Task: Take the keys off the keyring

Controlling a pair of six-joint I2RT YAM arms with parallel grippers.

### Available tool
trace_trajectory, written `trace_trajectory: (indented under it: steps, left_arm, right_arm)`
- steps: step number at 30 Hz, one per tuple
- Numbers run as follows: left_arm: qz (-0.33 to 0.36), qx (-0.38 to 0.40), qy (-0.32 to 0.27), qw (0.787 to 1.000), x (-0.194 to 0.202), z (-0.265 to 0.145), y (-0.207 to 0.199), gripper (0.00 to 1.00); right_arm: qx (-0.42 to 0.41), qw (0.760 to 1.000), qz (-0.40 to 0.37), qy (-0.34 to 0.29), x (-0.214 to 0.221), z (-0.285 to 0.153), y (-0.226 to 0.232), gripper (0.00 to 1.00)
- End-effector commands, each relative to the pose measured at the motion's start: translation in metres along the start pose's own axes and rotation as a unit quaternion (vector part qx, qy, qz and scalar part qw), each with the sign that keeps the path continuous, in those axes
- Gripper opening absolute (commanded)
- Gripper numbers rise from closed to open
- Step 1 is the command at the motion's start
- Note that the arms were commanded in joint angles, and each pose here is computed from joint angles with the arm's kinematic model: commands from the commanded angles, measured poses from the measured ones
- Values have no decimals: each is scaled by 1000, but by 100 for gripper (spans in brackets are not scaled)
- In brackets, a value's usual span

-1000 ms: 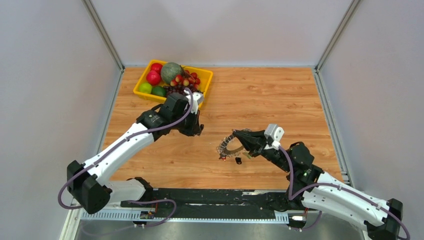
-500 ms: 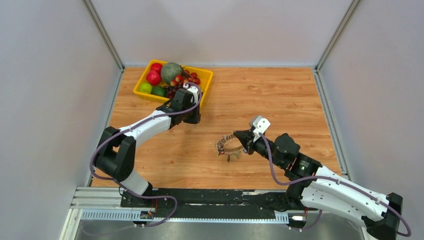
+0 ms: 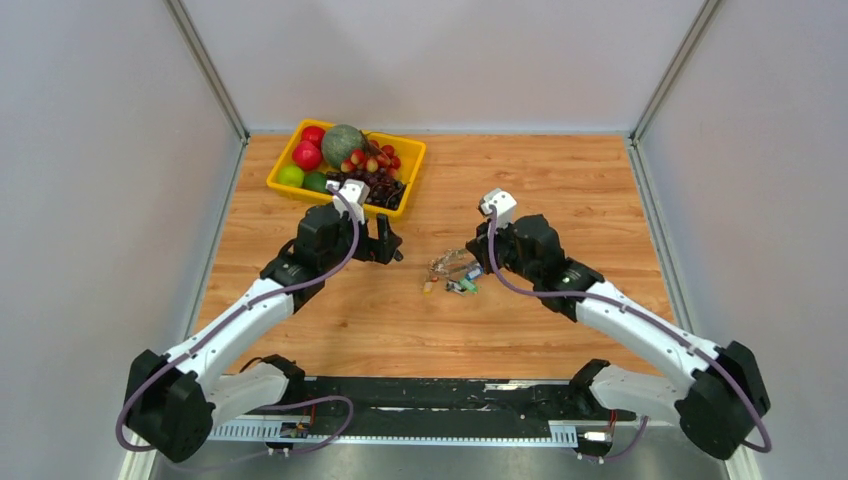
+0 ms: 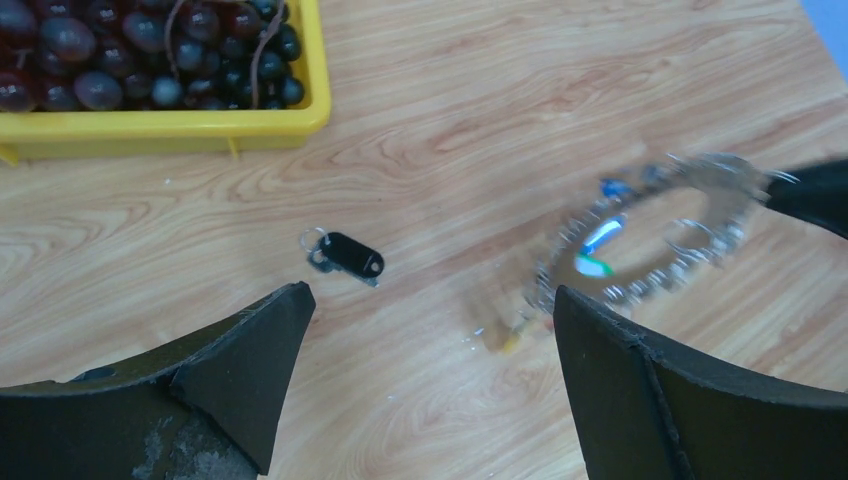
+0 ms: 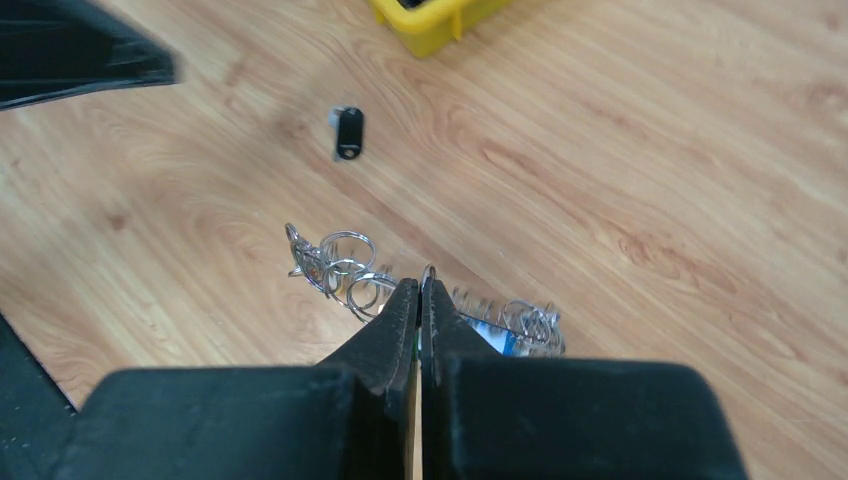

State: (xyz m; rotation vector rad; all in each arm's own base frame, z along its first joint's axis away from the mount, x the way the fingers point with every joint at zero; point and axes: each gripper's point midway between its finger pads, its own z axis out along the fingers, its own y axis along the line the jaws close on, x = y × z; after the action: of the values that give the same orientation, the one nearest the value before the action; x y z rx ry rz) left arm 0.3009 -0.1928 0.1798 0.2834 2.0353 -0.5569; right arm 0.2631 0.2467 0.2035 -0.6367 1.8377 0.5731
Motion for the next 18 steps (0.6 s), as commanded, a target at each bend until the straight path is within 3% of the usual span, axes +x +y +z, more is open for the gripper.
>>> trace_trajectory:
  steps: [1,5,18]
  left_arm:
    - [26,75,-53,995,-4,-6,-21,100]
    - [44,113,-89,989,-1,-7,-31,100]
    - [126,172,-112,971,10,21,-57,100]
  right_arm:
    - [-36,999,40,-6,-20,17,-4,0]
    - [-22,999,42,2,-24,33,-19,0]
    - [-9,998,55,12,-33,62,-46,0]
